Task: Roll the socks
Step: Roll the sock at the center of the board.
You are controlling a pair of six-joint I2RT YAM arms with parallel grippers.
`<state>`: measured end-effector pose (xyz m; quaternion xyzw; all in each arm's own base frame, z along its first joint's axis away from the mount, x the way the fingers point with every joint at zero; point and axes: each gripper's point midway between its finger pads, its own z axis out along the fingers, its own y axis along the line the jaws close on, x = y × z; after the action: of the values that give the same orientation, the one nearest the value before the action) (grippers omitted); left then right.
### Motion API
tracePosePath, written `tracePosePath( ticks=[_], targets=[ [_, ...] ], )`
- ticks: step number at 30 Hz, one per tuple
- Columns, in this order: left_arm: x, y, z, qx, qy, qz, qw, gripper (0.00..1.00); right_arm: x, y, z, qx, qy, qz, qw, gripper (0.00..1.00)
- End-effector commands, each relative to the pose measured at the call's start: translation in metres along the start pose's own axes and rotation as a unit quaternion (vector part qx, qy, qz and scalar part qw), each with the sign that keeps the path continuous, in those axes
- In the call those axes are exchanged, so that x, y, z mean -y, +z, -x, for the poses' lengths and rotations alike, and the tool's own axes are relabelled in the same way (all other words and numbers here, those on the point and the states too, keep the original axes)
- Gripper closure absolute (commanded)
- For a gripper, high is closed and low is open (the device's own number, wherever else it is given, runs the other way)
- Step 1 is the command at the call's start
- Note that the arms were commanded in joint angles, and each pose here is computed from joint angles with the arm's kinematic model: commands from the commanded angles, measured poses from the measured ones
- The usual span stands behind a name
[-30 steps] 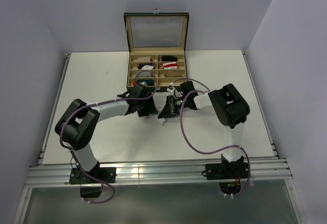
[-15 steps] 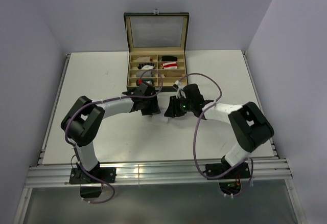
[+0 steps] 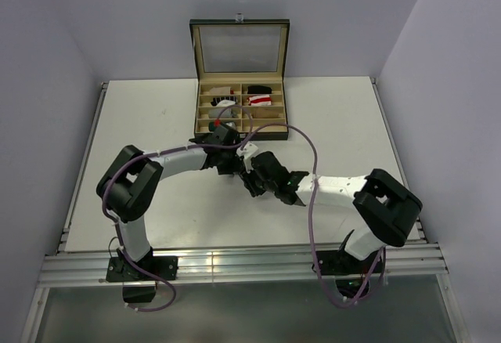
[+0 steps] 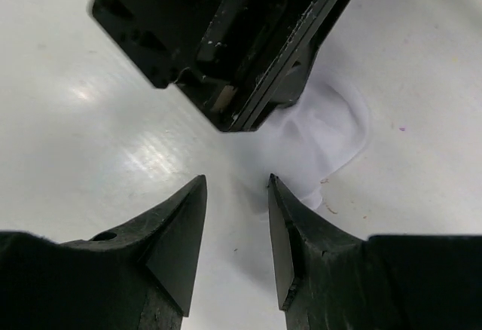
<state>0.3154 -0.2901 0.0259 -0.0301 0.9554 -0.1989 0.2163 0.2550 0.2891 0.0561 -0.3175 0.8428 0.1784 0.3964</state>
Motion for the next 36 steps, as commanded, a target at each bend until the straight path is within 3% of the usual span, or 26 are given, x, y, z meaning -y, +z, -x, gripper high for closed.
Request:
tracePosePath(
  ticks=[1,18,26,32,36],
  targets=[
    [-0.038,0.01,-0.032,-0.054,0.03,0.07,0.996,0.48,0.021,0.008,0.002,-0.015,-0.044,-0.074,0.996,0.54],
    [-0.034,0.012,-0.011,-0.04,0.049,0.065,0.996,0.49,0.02,0.042,-0.059,-0.171,-0.027,-0.107,0.979,0.54],
    [-0.031,-0.014,0.026,0.029,-0.013,0.055,0.998,0.4,0.012,0.042,-0.08,-0.222,0.021,-0.066,0.972,0.92],
    [-0.047,-0.053,0.055,0.11,-0.1,0.046,0.988,0.32,0.002,0.042,-0.077,-0.241,0.056,-0.019,0.969,1.0],
    [-0.062,-0.072,0.042,0.136,-0.131,0.039,0.981,0.3,-0.017,0.04,-0.07,-0.254,0.124,0.056,0.958,1.0]
  ],
)
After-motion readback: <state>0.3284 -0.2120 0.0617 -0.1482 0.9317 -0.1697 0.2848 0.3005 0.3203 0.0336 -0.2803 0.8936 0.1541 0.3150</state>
